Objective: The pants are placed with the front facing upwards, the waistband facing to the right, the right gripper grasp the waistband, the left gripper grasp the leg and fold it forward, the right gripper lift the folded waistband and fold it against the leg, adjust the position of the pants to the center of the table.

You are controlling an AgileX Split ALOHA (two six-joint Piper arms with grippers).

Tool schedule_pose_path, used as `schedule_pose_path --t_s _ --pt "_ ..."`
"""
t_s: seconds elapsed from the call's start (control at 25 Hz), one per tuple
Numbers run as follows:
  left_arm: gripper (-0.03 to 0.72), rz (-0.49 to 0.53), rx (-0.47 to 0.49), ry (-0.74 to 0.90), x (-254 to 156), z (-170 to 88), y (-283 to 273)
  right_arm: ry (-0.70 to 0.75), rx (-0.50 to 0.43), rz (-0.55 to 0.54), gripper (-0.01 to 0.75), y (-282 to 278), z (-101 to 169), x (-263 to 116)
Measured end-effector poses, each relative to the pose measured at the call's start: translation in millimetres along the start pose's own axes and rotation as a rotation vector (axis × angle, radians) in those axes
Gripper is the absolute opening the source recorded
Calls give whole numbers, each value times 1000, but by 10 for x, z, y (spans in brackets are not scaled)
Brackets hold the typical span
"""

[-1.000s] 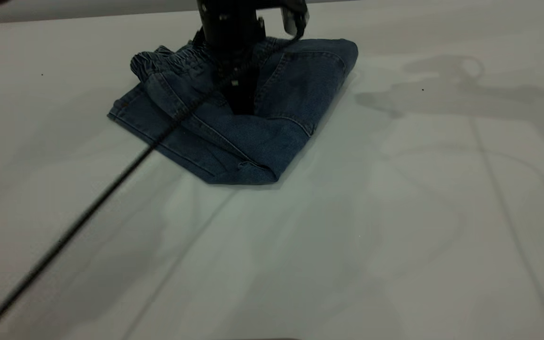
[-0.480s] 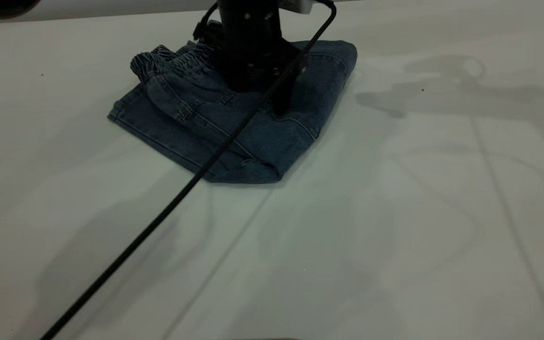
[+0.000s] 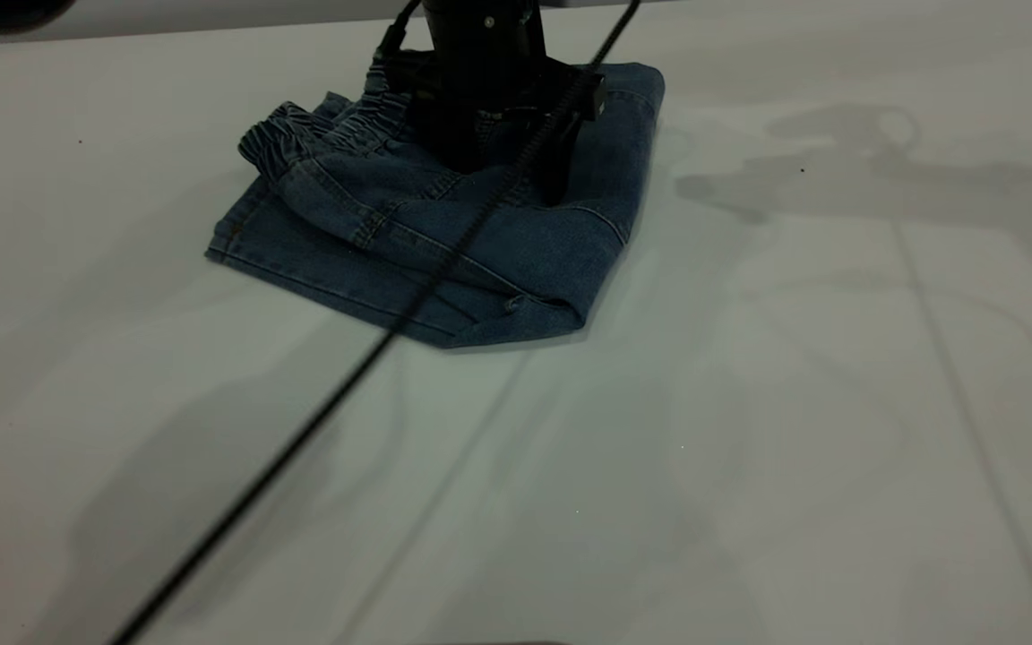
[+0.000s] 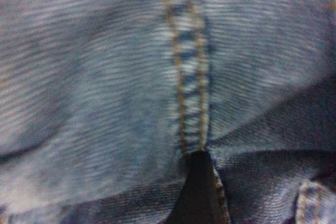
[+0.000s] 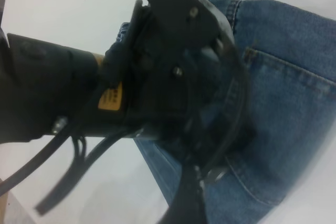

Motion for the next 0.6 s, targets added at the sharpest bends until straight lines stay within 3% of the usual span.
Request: schedule_pose_path --t_s 0.08,0.28,0.48,0.6 --pt "586 14 -9 114 19 -13 -99 0 0 0 589 0 0 0" --pt "586 -78 34 401 186 -10 -453 1 3 2 589 0 3 -2" --pt "586 -43 150 600 188 109 -512 1 13 15 589 0 14 -16" --pt "586 -7 169 709 163 142 -418 1 16 18 589 -3 16 -20"
Point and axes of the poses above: a point on each arm's last joint axis where the gripper is mounted, y pointing out along that axis toward the gripper, z along the wrist's bending axis when the last joint is at zero, x = y × z, the point moved 2 cm from there along y, pointing out along that axis toward the gripper, and after that the axes turned 6 degrees about y, right-handed, at the moved point
